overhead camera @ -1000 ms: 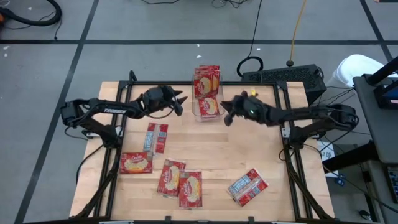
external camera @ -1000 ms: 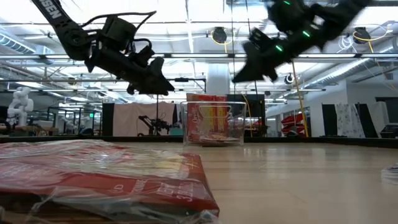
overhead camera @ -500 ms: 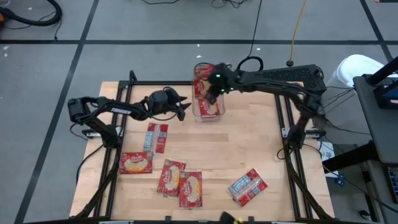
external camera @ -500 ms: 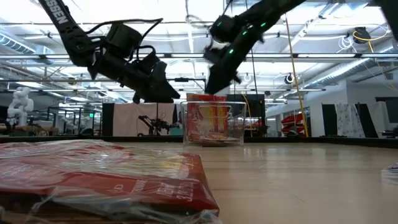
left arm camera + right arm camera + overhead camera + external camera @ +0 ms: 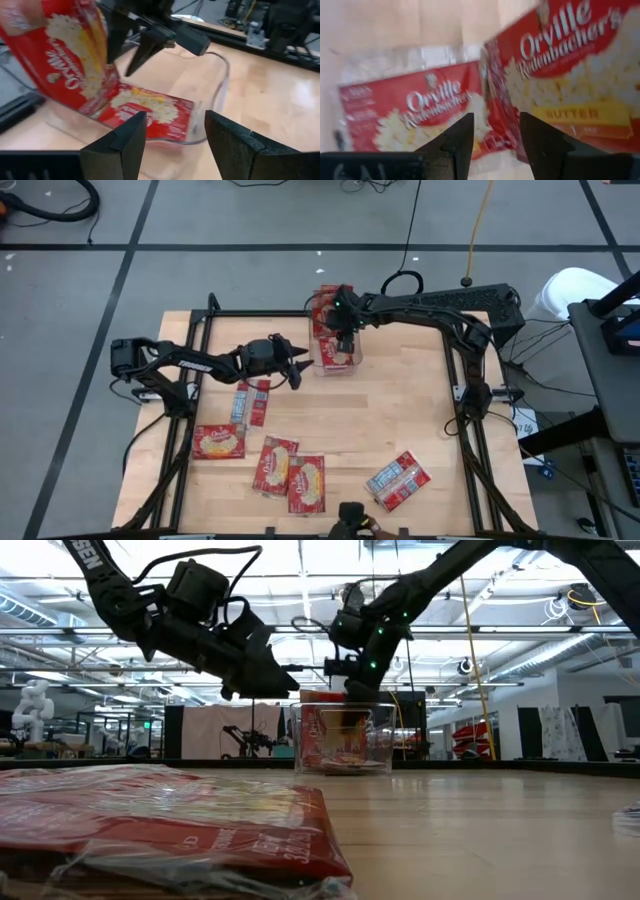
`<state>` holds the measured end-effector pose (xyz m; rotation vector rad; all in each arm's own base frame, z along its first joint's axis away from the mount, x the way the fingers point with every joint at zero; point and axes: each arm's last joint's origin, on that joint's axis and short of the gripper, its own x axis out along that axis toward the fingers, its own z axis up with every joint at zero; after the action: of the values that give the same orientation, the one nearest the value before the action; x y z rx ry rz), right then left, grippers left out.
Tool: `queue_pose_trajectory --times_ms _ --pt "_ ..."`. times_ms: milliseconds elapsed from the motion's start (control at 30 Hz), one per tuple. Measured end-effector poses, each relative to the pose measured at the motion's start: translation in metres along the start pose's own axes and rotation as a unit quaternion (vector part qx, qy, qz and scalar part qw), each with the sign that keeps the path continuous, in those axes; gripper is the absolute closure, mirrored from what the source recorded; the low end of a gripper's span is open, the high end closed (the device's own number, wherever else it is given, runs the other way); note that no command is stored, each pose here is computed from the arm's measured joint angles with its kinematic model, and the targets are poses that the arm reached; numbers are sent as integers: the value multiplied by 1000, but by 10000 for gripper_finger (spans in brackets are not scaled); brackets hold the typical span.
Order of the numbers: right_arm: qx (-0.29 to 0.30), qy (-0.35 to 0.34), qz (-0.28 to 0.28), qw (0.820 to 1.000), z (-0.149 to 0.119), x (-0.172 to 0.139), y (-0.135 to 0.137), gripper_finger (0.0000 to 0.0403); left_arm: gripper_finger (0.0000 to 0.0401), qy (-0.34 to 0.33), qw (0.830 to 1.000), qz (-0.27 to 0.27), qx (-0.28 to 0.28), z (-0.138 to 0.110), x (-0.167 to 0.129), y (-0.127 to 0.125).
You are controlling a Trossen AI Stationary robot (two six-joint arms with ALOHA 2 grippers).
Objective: Sort popcorn bags into baskets
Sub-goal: Adjust the red popcorn pack in the transparent bin
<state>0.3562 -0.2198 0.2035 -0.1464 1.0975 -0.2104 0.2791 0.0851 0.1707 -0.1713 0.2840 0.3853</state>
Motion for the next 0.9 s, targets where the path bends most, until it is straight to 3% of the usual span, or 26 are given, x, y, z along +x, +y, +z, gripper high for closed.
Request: queue_pose_trajectory --times_ms 267,600,900 --pt "-4 10 17 1000 -9 6 -8 250 194 0 1000 27 10 1 0 9" --pt "-22 12 8 1000 -9 32 -5 250 194 0 998 48 32 2 1 22" --pt "-39 32 0 999 -12 36 -5 250 194 -1 998 56 34 3 1 27"
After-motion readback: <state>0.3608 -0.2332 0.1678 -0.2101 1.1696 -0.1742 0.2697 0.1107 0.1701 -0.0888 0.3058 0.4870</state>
